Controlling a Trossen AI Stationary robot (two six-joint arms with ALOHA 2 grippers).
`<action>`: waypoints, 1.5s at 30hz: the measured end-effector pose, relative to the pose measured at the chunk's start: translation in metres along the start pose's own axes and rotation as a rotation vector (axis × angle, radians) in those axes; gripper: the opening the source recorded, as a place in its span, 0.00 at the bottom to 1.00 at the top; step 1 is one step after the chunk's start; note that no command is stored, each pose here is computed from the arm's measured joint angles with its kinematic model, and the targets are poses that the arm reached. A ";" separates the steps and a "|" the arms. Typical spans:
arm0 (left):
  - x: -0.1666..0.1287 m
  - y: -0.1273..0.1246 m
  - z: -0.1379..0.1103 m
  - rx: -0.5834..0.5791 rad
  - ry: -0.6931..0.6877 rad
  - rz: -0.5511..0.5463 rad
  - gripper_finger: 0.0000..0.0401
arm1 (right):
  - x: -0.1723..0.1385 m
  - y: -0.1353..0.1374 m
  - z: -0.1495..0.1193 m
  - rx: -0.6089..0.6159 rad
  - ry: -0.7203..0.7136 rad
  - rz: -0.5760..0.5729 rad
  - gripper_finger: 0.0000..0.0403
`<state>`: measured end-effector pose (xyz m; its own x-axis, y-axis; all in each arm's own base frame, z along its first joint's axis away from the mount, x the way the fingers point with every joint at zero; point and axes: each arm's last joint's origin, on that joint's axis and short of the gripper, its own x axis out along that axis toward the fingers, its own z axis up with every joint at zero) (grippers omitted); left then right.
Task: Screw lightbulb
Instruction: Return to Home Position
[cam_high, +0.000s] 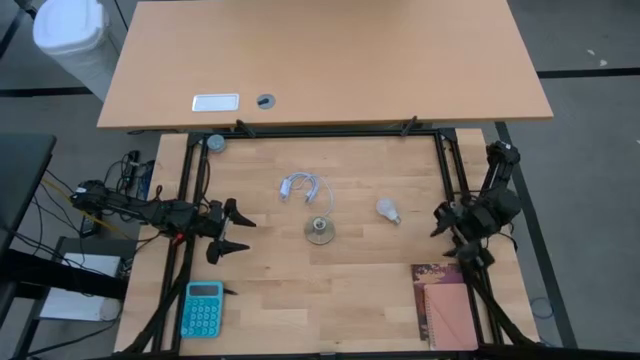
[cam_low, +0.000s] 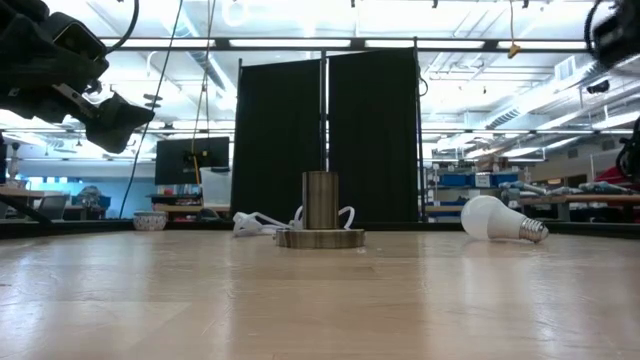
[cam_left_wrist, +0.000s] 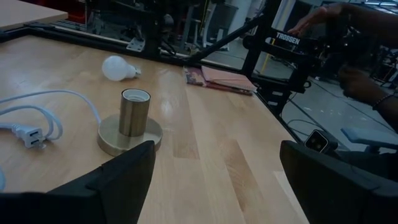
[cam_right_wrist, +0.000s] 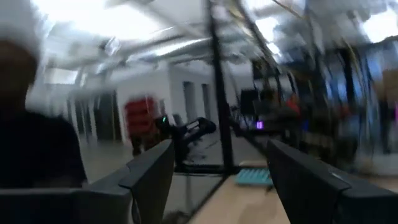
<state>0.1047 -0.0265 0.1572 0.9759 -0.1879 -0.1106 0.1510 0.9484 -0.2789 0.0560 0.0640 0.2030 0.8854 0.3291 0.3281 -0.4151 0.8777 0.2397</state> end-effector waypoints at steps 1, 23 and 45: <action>0.000 0.000 0.000 0.000 0.000 0.000 0.88 | 0.000 0.001 0.000 -0.103 -0.001 0.034 0.64; 0.000 0.000 0.000 0.000 0.001 0.000 0.88 | -0.005 0.007 -0.029 -0.653 0.179 0.409 0.64; 0.000 0.000 0.000 0.000 0.002 0.000 0.88 | -0.007 0.006 -0.034 -0.110 0.325 0.333 0.64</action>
<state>0.1048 -0.0265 0.1570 0.9757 -0.1883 -0.1125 0.1509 0.9484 -0.2788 0.0545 0.0794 0.1715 0.7348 0.6753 0.0636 -0.6783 0.7318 0.0659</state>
